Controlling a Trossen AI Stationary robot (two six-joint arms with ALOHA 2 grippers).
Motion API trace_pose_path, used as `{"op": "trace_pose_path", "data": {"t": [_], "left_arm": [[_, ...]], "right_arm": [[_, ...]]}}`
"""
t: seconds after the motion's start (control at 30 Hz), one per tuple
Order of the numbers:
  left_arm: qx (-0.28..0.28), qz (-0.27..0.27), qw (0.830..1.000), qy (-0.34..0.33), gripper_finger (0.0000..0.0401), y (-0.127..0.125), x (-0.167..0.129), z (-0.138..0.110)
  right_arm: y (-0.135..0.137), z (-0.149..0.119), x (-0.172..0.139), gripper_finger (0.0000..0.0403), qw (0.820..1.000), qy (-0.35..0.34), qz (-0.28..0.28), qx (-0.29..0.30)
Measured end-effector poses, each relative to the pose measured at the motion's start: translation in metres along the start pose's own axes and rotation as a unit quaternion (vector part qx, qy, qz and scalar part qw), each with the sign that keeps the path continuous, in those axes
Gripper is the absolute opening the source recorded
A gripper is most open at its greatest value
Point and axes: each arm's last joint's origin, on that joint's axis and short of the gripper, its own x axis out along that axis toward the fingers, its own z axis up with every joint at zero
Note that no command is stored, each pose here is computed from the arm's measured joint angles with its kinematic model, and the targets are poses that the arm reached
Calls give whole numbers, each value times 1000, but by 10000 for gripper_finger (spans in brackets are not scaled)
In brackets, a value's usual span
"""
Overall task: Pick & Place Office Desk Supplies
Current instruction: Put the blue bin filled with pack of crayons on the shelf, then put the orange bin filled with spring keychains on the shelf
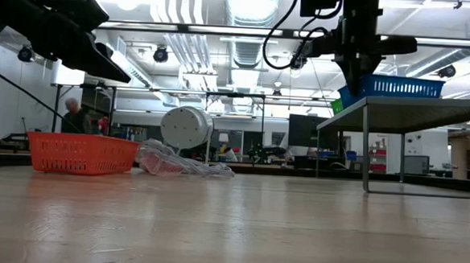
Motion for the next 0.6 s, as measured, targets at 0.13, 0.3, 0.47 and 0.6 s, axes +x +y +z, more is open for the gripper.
{"op": "trace_pose_path", "data": {"t": [0.13,0.3,0.47,0.6], "left_arm": [[0,0,1000,0,212,0,0,0],[0,0,1000,0,212,0,0,0],[0,0,1000,0,212,0,0,0],[0,0,1000,0,212,0,0,0]], "right_arm": [[0,0,0,64,1000,0,-2,1],[0,0,0,106,1000,0,-1,1],[0,0,0,138,1000,0,0,2],[0,0,0,152,1000,0,0,1]]}}
